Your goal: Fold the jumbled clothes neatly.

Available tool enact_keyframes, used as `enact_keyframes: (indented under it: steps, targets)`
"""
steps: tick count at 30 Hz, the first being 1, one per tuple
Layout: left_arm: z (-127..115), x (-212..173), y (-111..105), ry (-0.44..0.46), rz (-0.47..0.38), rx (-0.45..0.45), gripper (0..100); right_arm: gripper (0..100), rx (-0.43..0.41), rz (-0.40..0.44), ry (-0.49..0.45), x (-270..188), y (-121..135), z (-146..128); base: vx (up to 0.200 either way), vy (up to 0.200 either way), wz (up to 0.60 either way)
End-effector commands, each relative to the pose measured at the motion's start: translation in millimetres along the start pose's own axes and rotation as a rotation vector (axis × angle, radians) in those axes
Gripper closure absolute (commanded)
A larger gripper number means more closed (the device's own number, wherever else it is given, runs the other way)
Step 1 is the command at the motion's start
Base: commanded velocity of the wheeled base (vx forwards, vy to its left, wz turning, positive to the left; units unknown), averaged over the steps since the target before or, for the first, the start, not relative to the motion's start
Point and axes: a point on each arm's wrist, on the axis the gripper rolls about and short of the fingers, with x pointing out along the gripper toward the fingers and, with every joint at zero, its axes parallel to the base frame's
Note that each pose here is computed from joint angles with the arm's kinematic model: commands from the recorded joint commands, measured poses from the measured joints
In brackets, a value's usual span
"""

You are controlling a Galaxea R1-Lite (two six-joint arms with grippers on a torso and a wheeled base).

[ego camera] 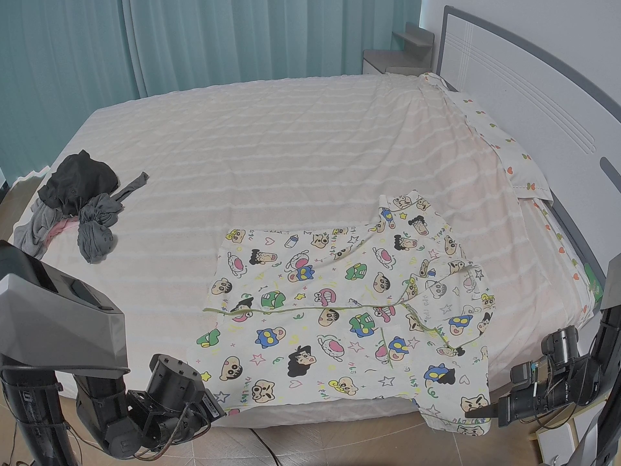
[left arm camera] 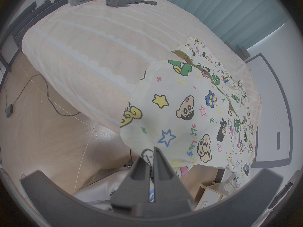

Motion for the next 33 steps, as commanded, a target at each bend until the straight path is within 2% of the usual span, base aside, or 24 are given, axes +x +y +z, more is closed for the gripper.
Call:
enact_keyframes:
  steps: [1, 7, 14, 15, 17, 24, 29, 32, 33]
  targets:
    - [3, 0, -4, -0.015, -0.02, -0.005, 100, 100, -0.005, 0.02, -0.022, -5, 3, -1, 0.0, 0.0, 0.0]
    - [13, 4, -23, -0.065, -0.093, 0.004, 100, 100, -0.053, 0.039, -0.113, -11, 5, 9, 0.0, 0.0, 0.0]
    - [29, 4, -43, -0.129, -0.169, -0.018, 100, 100, -0.051, 0.029, -0.208, -16, 2, 21, 0.0, 0.0, 0.0]
    - [38, 5, -49, -0.159, -0.19, -0.011, 100, 100, -0.039, 0.033, -0.26, -16, 1, 28, 0.0, 0.0, 0.0]
    - [47, 7, -54, -0.191, -0.202, -0.009, 100, 100, -0.03, 0.038, -0.303, -16, 1, 34, 0.0, 0.0, 0.0]
    - [72, 19, -67, -0.237, -0.162, -0.031, 100, 100, -0.023, 0.045, -0.405, -7, -10, 46, 0.0, 0.0, 0.0]
    - [90, 23, -76, -0.265, -0.166, -0.057, 100, 100, -0.01, -0.006, -0.439, 1, -19, 55, 0.0, 0.0, 0.0]
    - [94, 24, -78, -0.27, -0.164, -0.063, 100, 100, -0.014, -0.007, -0.449, 1, -20, 58, 0.0, 0.0, 0.0]
    - [100, 29, -83, -0.271, -0.157, -0.067, 100, 100, -0.019, -0.005, -0.478, 1, -22, 66, 0.0, 0.0, 0.0]
